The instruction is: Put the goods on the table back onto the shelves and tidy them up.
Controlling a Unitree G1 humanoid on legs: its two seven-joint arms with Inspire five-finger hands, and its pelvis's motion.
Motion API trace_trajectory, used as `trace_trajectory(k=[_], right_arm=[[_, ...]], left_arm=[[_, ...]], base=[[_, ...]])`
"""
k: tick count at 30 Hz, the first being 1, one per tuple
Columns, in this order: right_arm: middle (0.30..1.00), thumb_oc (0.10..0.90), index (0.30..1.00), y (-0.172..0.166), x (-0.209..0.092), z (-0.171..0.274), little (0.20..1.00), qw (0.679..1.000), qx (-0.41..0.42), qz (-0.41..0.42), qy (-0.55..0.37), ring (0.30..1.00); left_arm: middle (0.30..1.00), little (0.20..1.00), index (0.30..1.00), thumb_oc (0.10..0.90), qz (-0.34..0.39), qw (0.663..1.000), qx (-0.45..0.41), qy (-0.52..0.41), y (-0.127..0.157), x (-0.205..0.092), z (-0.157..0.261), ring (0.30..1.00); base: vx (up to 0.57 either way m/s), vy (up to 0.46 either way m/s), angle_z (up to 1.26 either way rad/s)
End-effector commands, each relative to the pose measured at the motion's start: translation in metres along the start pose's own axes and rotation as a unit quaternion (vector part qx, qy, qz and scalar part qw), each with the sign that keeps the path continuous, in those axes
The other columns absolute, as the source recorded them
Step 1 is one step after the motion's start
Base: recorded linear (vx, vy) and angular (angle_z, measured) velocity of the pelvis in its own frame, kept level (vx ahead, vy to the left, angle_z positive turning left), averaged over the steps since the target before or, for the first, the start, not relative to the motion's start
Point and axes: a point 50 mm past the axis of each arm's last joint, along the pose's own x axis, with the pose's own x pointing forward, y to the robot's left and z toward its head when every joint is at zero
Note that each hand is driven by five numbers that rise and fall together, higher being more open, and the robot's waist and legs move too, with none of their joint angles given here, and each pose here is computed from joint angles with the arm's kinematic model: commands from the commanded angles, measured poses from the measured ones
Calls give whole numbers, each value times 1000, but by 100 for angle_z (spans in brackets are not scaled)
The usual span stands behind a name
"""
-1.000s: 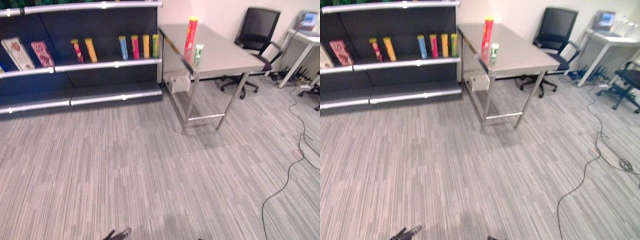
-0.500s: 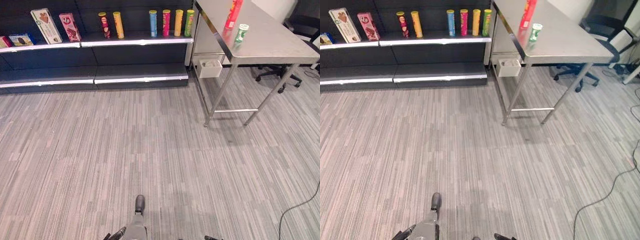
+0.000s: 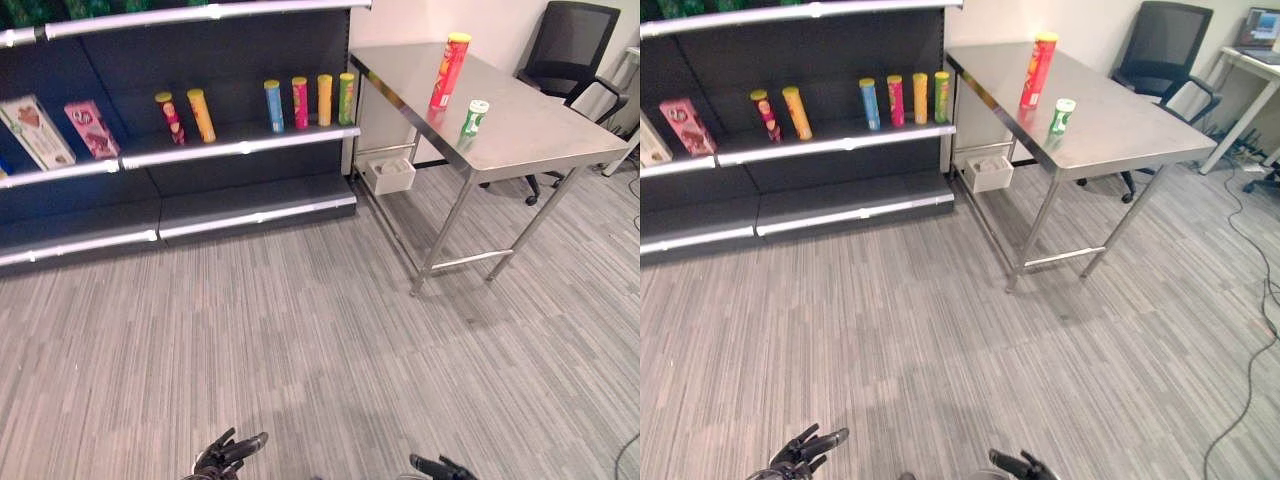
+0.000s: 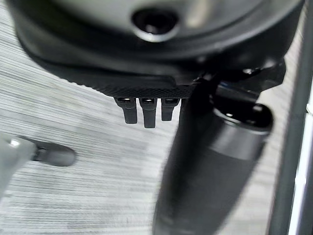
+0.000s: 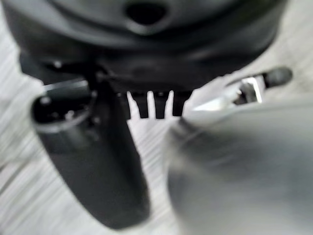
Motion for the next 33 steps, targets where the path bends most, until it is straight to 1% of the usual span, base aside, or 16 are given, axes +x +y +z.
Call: trace_trajectory(k=[1,5,8,10,12,16,18,20,22,24,25,28,29,30,31,33], right_arm=[[900,800,900,15,0,-7,900,1000,6,26,12,900],[900,800,900,-2,-5,-33,900,998,19,-5,68,900],[900,800,900,-15,-10,-48,900,994,38,-24,97,900],[900,800,900,-24,-13,-57,900,992,40,-36,113,900],[900,800,900,-28,-15,-60,900,991,37,-43,121,900],[900,800,900,-31,-15,-58,900,992,43,-46,113,900],[900,800,900,-24,-9,-41,900,996,35,-37,80,900],[900,800,900,-21,-5,-24,900,998,-8,-35,52,900],[900,800,900,-12,-1,-12,900,998,-46,-19,34,900],[900,800,900,-5,0,-7,900,998,-65,-6,24,900],[900,800,900,6,1,-1,900,996,-91,18,12,900],[900,800,900,13,0,-13,900,993,-112,35,32,900],[900,800,900,11,0,-13,900,993,-112,31,34,900],[900,800,900,-3,0,-11,900,995,-89,3,39,900],[900,800,900,-3,0,-11,900,995,-89,3,39,900],[900,800,900,-14,-4,-26,900,993,-93,-12,69,900]], left_arm=[[900,900,900,800,-6,999,37,-12,8,0,5,900],[900,900,900,800,-38,994,101,-13,-9,2,11,900],[900,900,900,800,-58,991,122,-9,-16,2,10,900],[900,900,900,800,-80,987,137,7,-25,1,-2,900],[900,900,900,800,-80,988,133,12,-28,1,-4,900],[900,900,900,800,-72,988,133,11,-22,0,-5,900],[900,900,900,800,-74,987,141,-5,-24,1,3,900],[900,900,900,800,-73,987,139,-24,-26,3,14,900],[900,900,900,800,-86,986,139,-27,-31,2,13,900],[900,900,900,800,-90,986,136,-22,-33,1,9,900],[900,900,900,800,-87,989,120,-19,-32,1,7,900],[900,900,900,800,-70,994,81,-18,-22,2,8,900],[900,900,900,800,-66,995,70,-18,-21,2,9,900],[900,900,900,800,-55,997,44,-14,-21,2,7,900],[900,900,900,800,-55,997,44,-14,-21,2,7,900],[900,900,900,800,-42,999,23,-11,-10,1,6,900]], base=[[338,24,34],[387,-18,24],[422,-9,76],[385,-28,27],[354,-10,-5],[294,-19,-3],[397,-76,10],[320,-78,0],[238,-9,-35],[215,65,-83],[268,144,-84],[396,199,-91],[686,348,-109],[539,291,-133],[515,339,-156],[327,343,-121]])
